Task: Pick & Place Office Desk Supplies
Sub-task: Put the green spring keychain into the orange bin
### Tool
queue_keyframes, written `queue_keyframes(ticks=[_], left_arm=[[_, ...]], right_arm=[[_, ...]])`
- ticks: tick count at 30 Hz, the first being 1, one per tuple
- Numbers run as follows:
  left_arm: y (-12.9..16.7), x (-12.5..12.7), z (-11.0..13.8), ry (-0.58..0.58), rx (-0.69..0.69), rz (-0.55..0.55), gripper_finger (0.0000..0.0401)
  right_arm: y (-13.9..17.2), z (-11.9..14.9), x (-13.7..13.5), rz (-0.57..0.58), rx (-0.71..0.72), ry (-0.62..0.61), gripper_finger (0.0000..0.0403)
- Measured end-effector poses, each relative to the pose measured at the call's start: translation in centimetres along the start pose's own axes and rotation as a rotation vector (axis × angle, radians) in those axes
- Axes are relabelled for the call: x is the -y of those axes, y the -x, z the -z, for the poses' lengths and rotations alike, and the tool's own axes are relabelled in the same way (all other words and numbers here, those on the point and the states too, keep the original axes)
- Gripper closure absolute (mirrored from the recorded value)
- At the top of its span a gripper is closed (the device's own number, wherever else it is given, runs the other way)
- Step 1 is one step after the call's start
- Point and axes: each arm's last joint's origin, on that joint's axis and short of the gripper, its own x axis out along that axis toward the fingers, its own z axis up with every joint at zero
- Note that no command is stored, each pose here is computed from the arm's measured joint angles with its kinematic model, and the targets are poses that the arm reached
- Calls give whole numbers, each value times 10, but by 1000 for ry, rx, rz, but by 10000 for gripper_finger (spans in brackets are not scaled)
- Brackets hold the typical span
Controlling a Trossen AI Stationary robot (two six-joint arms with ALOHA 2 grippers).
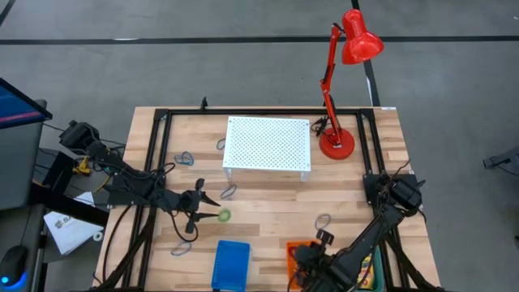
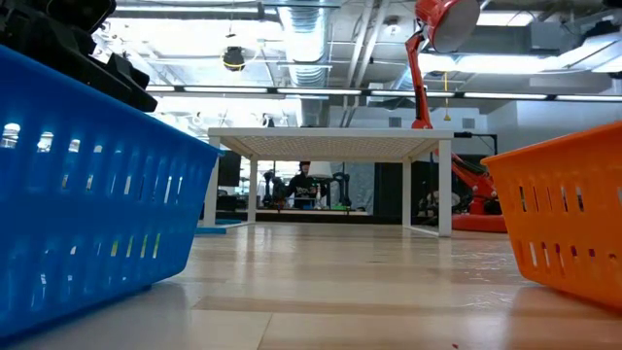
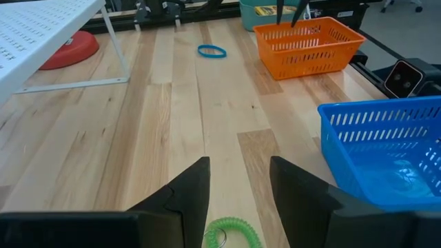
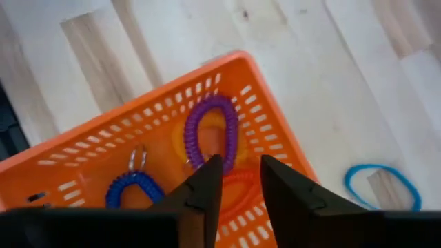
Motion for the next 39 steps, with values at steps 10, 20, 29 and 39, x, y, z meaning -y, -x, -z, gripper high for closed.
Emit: queue_keyframes(ticks=[10,20,29,39], left_arm=[[0,0,0,0,-2,0,257],[1,-1,12,6,-112,-12,257],[1,0,18,36,-188,71,257],[-18,8,37,-17,-278,84,236]], right_arm=[[6,-21,-3,13,248,116,290],[19,-67,-15,-106,376,267,290],[16,-84,-7,-104,329,302,290],[16,-82,-8,-121,314,308,290]])
